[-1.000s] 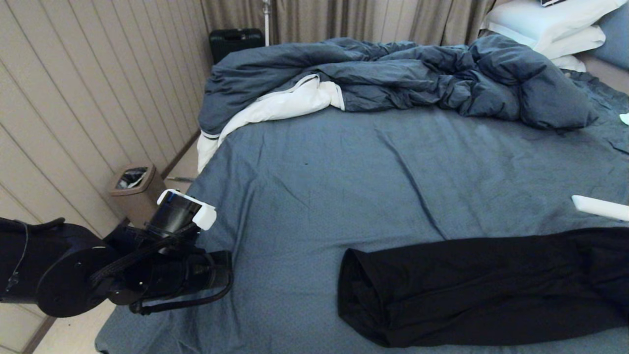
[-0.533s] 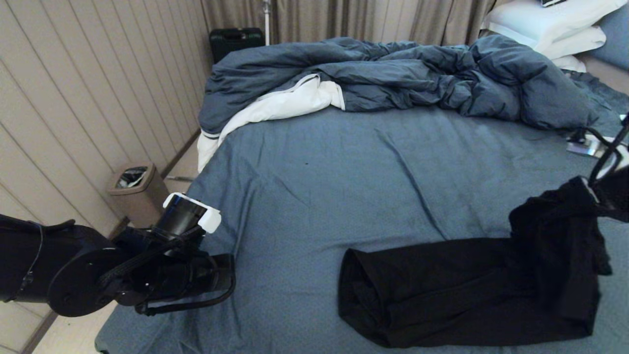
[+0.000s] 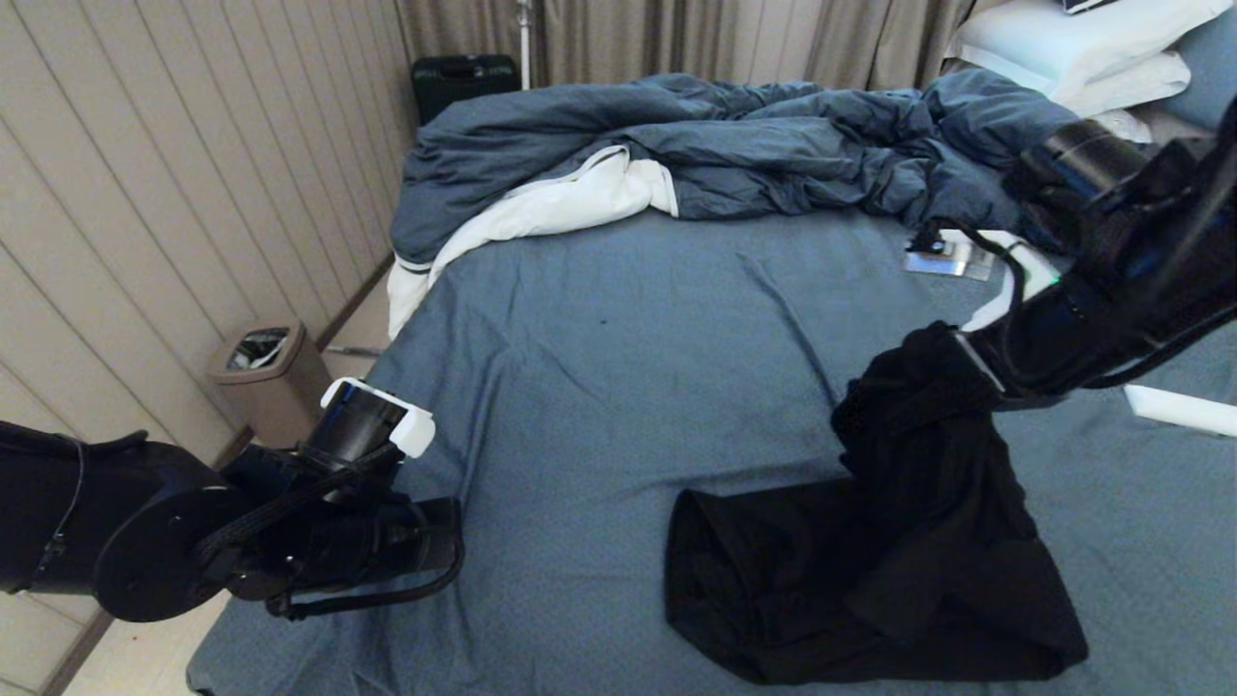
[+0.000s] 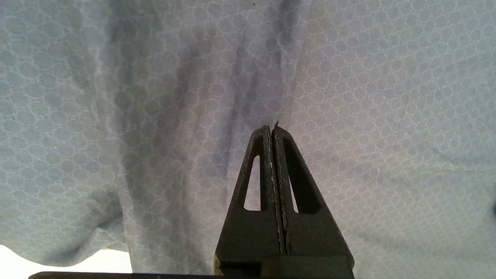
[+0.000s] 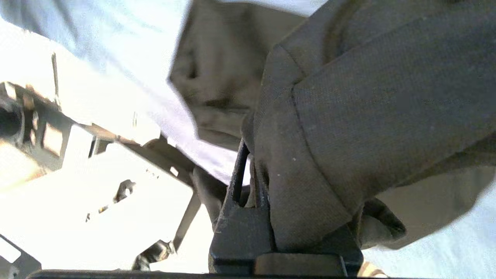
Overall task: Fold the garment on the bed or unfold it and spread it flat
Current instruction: Fold the black T-shirt
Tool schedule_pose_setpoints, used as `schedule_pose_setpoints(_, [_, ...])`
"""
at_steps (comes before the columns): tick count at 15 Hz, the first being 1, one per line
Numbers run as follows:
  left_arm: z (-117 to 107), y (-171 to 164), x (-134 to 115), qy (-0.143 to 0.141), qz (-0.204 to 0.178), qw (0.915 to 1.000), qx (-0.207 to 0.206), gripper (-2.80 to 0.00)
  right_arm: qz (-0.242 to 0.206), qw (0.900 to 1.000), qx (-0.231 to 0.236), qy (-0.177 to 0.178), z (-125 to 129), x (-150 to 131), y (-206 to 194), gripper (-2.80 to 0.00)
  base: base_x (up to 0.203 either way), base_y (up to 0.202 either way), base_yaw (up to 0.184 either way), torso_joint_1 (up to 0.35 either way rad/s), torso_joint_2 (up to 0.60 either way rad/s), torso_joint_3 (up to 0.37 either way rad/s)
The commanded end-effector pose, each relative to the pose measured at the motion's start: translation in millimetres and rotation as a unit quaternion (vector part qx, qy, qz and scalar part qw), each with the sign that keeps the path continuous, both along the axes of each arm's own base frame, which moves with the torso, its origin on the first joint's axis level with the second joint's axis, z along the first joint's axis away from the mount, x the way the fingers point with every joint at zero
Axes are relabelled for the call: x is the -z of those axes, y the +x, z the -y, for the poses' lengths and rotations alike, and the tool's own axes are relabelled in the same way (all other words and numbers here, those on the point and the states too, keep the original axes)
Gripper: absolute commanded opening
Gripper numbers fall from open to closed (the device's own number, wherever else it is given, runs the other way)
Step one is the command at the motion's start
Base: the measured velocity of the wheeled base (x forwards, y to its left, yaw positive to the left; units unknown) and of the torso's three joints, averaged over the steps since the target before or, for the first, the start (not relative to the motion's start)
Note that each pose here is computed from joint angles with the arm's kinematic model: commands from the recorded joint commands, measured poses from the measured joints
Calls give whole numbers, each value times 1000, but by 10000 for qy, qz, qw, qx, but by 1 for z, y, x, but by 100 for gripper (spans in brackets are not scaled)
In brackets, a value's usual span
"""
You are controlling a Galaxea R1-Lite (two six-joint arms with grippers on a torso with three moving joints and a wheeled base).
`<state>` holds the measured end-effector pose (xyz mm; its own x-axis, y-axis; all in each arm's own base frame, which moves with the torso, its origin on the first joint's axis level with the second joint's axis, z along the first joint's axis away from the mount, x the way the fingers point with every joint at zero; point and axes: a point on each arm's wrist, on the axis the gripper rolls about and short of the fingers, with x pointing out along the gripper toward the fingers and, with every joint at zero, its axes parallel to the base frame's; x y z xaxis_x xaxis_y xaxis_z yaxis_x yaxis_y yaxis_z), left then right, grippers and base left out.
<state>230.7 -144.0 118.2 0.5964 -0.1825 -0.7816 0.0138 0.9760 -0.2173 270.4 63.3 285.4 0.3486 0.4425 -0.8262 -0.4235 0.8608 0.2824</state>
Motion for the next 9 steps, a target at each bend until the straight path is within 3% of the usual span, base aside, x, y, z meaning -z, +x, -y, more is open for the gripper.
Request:
schedule_pose_setpoints(1, [0, -1, -1, -15, 13, 10000, -18, -280, -187, 9992, -354, -77, -23, 10, 6, -280, 0, 0, 0, 0, 0, 0])
schedule_pose_setpoints(8, [3, -4, -1, -21, 11, 10000, 71, -280, -479, 9954, -725, -409, -65, 39, 28, -280, 0, 0, 0, 0, 0, 0])
schedule_pose_setpoints(9, [4, -5, -1, -25, 1, 10000, 82, -280, -489, 9947, -791, -433, -70, 40, 28, -242, 0, 0, 0, 0, 0, 0])
